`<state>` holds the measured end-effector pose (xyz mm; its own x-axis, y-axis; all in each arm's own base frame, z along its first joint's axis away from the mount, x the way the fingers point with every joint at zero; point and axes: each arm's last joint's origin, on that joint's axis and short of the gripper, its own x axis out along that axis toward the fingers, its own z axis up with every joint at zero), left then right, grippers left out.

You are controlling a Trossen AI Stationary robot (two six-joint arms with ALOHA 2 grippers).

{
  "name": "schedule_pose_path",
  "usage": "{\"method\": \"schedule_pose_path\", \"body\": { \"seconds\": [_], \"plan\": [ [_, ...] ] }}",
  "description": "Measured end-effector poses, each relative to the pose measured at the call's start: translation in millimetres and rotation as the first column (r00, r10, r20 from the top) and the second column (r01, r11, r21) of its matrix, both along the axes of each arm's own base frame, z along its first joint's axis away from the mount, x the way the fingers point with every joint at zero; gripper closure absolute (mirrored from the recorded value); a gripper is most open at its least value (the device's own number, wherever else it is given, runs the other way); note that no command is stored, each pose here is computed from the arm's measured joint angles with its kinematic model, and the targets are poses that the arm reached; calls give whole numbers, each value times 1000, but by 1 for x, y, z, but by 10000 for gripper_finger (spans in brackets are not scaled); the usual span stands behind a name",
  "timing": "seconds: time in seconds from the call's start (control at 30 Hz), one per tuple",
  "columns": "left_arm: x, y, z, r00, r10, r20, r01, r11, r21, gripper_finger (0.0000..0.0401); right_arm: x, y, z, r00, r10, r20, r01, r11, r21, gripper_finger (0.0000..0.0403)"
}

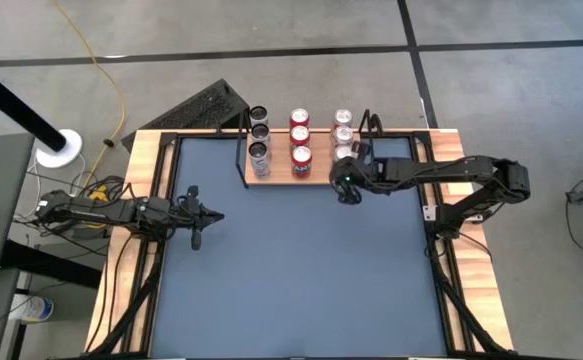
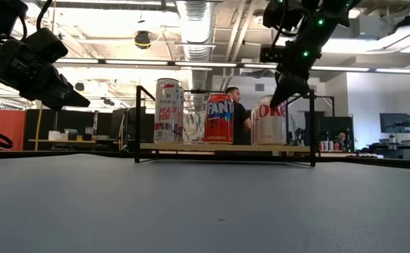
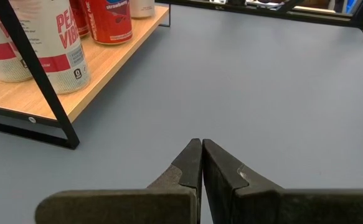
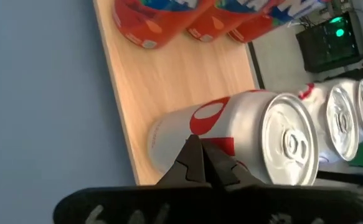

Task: Place canned beverage on shelf
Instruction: Put the red-silver soda can on the shelf aligned with the other red-silver soda cans

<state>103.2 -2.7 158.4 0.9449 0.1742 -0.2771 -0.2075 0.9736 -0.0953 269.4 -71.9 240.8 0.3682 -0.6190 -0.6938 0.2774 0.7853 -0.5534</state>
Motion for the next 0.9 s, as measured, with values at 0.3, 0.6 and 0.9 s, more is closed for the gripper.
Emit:
{"method": "schedule_pose_path", "body": {
  "seconds": [0.3,0.6,0.9],
  "plan": [
    [0,0,0,1000,0,0,0,1000,0,401,-6,-1,-3,998,-34,-56,34,999,0,403],
    [0,0,0,1000,0,0,0,1000,0,401,-13,-6,-5,990,-96,-108,94,995,-22,403],
    [0,0,0,1000,0,0,0,1000,0,401,-23,-4,-10,971,-125,-204,129,992,3,403]
  ]
}}
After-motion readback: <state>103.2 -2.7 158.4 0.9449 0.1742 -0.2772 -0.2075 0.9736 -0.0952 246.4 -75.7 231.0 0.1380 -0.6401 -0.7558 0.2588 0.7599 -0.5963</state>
